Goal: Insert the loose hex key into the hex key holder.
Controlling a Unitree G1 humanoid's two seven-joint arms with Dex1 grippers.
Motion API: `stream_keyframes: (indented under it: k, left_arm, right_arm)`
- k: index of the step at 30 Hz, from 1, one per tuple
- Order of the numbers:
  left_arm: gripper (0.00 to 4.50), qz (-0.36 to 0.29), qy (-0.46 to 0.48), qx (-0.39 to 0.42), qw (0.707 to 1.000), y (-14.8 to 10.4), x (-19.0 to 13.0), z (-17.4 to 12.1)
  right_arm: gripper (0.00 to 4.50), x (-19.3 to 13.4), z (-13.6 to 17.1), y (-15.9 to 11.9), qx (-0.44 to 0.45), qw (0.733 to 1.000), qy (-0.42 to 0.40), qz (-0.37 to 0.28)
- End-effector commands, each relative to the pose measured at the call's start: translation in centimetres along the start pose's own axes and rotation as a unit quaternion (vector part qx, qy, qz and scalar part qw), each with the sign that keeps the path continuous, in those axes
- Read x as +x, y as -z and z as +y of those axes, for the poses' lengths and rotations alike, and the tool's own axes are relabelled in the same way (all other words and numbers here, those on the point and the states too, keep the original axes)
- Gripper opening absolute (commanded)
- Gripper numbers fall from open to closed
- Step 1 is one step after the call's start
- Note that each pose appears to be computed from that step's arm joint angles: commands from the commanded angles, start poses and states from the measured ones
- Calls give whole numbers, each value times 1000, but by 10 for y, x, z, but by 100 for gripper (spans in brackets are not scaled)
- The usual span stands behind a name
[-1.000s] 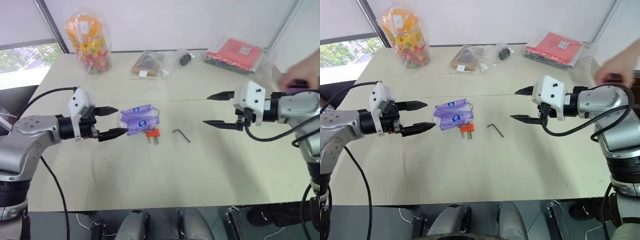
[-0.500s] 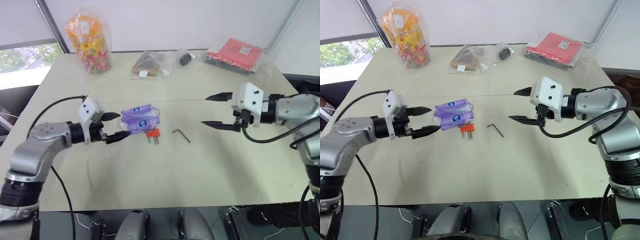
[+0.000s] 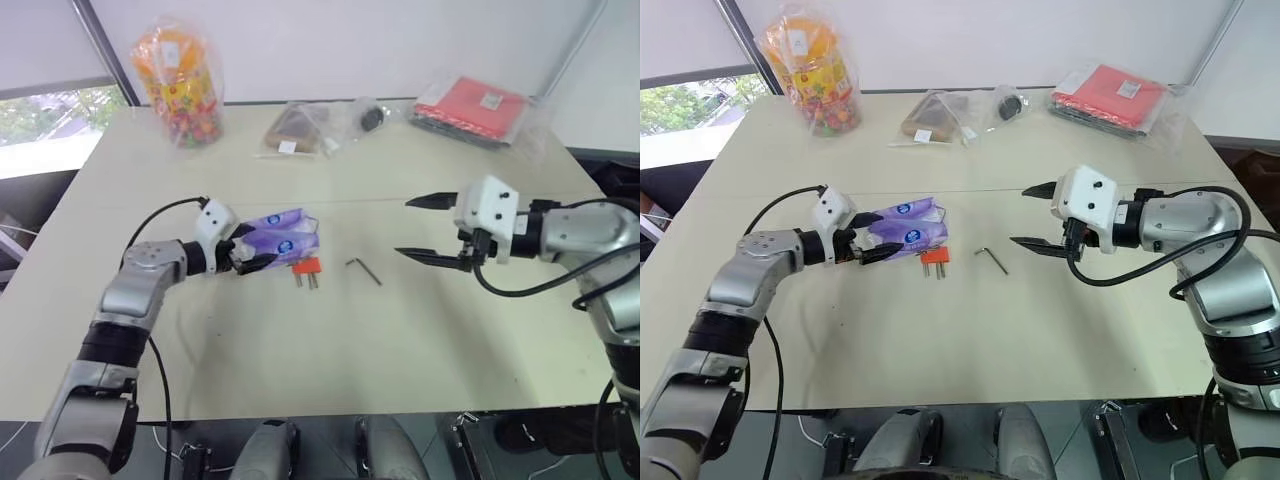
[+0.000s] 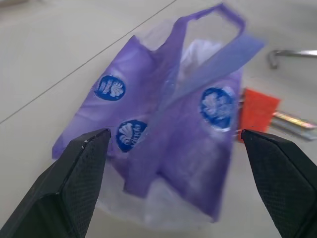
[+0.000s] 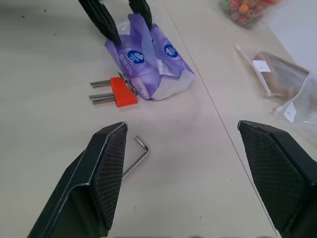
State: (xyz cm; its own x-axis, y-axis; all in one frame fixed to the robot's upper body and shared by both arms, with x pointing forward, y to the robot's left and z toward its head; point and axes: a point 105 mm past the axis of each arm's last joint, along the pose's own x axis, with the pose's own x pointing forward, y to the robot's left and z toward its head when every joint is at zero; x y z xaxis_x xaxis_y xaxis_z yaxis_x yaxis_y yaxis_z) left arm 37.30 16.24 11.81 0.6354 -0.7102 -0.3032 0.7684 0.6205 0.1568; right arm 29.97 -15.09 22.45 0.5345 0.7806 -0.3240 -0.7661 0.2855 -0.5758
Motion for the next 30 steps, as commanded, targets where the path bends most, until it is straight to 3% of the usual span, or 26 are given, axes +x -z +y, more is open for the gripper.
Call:
stream_keyframes:
  k: [1,5,14,19,23,26,30]
  left_arm:
    - [441,11,-17,7,1000,9,7,9]
    - [441,12,-28,-4,1000,14,14,12]
    - [8,22,-18,-30,999,26,15,7]
    - [3,16,-33,-40,999,25,12,10]
    - [3,-22,-147,-50,988,10,-6,40]
    - [3,-49,-285,-54,956,0,-38,75]
    - [3,-81,-444,-81,889,-11,-94,103]
  right_arm:
    - [372,-4,-4,-13,-20,999,22,-17]
    - [372,-5,-4,-14,-21,999,29,-18]
    - [372,-4,-6,-15,-22,999,39,-22]
    - [372,-2,-7,-16,-22,999,39,-26]
    - [372,2,-6,-15,-22,999,36,-31]
    - [372,6,-4,-16,-19,999,31,-37]
    - [372,10,-2,-16,-19,999,21,-43]
